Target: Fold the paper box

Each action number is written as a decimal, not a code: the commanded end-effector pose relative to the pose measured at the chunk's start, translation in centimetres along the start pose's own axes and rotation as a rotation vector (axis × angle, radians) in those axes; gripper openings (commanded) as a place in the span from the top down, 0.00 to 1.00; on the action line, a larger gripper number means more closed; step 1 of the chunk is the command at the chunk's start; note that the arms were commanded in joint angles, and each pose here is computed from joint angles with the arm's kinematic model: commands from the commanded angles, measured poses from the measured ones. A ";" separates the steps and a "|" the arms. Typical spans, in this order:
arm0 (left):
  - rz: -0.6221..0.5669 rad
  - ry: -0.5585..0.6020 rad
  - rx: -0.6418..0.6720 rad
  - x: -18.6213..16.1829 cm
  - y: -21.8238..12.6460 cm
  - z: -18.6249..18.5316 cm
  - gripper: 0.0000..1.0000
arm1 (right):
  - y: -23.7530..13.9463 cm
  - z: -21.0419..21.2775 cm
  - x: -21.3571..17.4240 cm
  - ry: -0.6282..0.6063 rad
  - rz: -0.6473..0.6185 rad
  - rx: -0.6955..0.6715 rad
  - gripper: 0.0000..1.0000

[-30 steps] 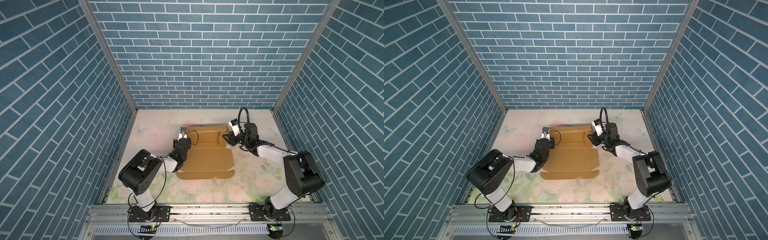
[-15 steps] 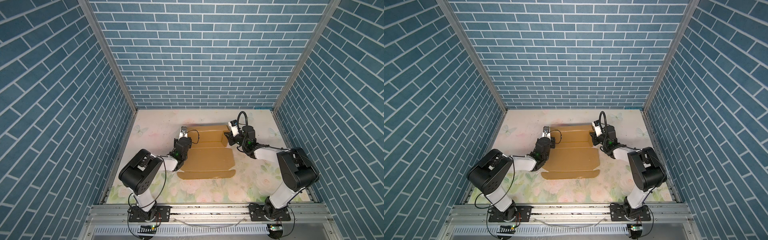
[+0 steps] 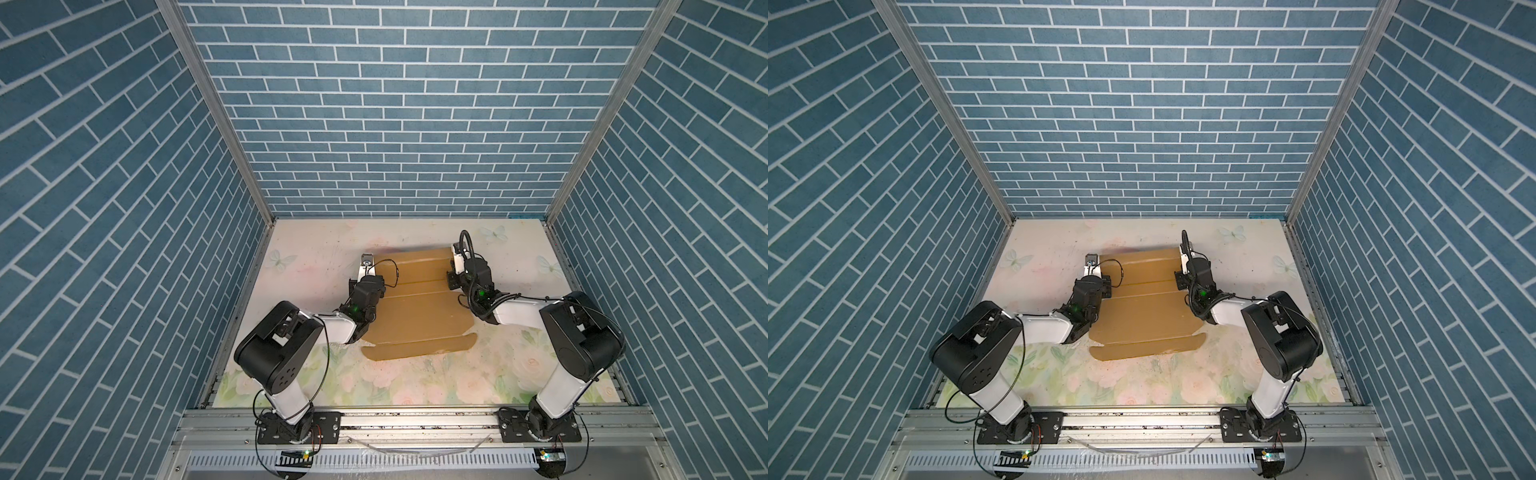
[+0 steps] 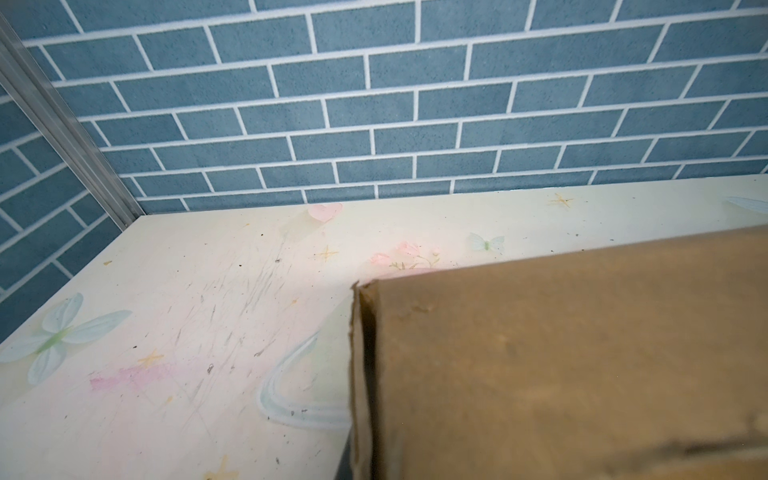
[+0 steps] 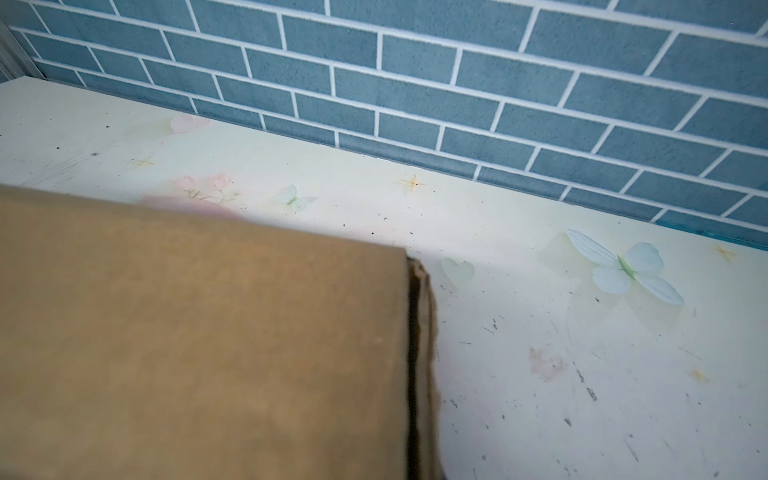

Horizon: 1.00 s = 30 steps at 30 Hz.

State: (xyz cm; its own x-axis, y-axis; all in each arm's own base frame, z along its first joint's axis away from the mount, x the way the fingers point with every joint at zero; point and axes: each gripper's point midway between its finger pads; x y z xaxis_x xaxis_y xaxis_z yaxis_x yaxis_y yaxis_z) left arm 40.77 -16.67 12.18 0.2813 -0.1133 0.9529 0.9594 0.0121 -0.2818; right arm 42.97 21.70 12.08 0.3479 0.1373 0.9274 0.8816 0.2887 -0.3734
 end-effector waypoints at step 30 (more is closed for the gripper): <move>0.136 0.062 -0.068 -3.1 -0.9 -1.6 1.00 | -0.1 -2.2 -5.2 -0.021 0.169 -0.108 0.92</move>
State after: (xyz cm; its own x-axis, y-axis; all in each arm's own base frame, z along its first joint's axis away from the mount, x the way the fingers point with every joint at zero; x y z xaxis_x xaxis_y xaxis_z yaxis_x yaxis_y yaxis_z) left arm 40.30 -17.21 12.20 0.3037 -0.1082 0.9466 0.9520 -0.0043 -0.3060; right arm 41.82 20.49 8.67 0.4544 0.1396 0.8798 0.8467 0.2392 -0.4752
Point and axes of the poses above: each gripper's point midway between its finger pads, its own y axis out along the fingers, its own z axis along the line the jaws close on, x = y × z, and after that the axes turned 4 degrees about y, right-handed
